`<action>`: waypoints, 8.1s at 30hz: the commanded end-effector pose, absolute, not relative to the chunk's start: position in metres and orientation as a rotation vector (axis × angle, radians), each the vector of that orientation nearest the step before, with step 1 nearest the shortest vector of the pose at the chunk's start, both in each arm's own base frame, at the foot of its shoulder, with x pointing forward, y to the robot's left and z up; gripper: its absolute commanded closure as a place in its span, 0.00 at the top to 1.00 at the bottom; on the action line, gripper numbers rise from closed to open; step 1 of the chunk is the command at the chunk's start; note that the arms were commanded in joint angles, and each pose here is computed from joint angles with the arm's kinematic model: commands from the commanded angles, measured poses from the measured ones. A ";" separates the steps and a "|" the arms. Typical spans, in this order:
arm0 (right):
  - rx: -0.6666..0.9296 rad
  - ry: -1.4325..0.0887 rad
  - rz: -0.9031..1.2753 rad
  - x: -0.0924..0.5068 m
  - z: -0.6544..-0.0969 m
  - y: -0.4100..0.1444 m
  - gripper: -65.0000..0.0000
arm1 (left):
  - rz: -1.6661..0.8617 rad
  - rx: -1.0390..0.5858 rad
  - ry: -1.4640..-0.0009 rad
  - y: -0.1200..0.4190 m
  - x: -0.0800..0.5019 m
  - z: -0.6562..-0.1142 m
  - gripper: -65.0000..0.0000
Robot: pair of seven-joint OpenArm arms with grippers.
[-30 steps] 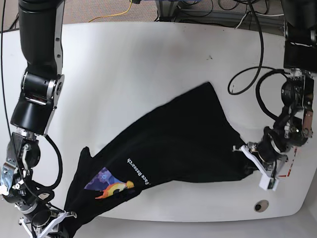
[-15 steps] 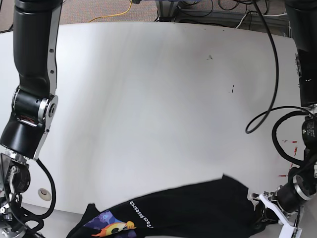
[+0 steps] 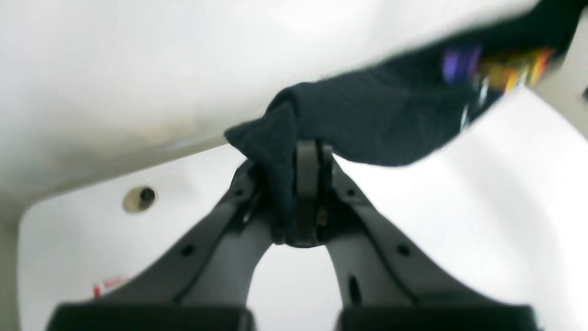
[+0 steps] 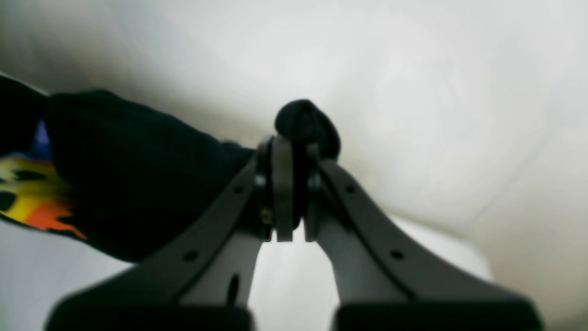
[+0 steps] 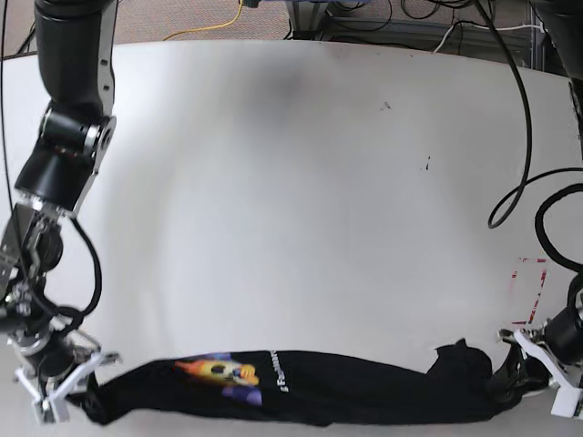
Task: Layout the t-shirt on the table in an organized manner, then fold the t-shirt properly
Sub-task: 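Lift the shirt with both grippers and swing it across the table, then lay the shirt down holding its edge with both grippers, then move the right gripper to the shirt's shoulder and grasp it, then lift the shirt with both grippers and fling it flat onto the table, then lower the shirt edge with both grippers and release the left gripper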
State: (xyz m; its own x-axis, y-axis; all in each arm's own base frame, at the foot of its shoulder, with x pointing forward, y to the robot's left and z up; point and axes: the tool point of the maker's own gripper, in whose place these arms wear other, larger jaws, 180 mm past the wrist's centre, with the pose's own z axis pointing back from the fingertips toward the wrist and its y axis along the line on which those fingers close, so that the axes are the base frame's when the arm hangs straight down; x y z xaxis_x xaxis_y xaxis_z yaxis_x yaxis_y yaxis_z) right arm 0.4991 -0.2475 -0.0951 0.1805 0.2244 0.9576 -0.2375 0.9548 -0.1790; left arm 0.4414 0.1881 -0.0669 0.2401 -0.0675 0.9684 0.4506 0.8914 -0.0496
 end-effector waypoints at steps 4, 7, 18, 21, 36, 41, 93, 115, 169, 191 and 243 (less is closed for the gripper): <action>0.027 -1.307 0.340 0.462 -0.145 -0.239 0.00 | -0.335 -0.346 -1.215 0.195 0.421 -0.108 0.00; 0.063 -1.226 0.311 0.434 -0.195 -0.232 0.00 | -0.315 -0.358 -1.139 0.196 0.403 -0.144 0.00; 0.182 -0.971 0.193 0.323 -0.332 -0.214 0.00 | -0.200 -0.324 -0.822 0.231 0.316 -0.273 0.00; 0.191 -0.929 0.165 0.300 -0.351 -0.217 0.00 | -0.237 -0.301 -0.763 0.238 0.292 -0.294 0.00; 0.159 -0.794 0.081 0.236 -0.389 -0.241 0.01 | -0.384 -0.156 -0.614 0.267 0.235 -0.337 0.00; 0.155 -0.792 0.081 0.234 -0.388 -0.241 0.23 | -0.398 -0.130 -0.599 0.271 0.232 -0.340 0.00; 0.092 -0.805 0.881 0.254 -0.369 -0.054 0.74 | -0.363 -0.178 -0.590 0.257 0.223 -0.352 0.00; 0.039 -0.886 0.823 0.290 -0.380 -0.065 0.53 | -0.378 -0.197 -0.575 0.249 0.220 -0.357 0.00; -0.416 -1.048 0.423 0.387 -0.207 -0.226 0.00 | -0.538 -0.079 -1.163 0.221 0.356 -0.172 0.00; -0.646 -1.284 0.293 0.469 0.029 -0.281 0.00 | -0.563 0.048 -1.817 0.208 0.387 0.092 0.00; -0.032 -0.673 0.211 0.219 -0.378 -0.236 0.00 | -0.359 -0.134 -0.755 0.226 0.256 -0.318 0.00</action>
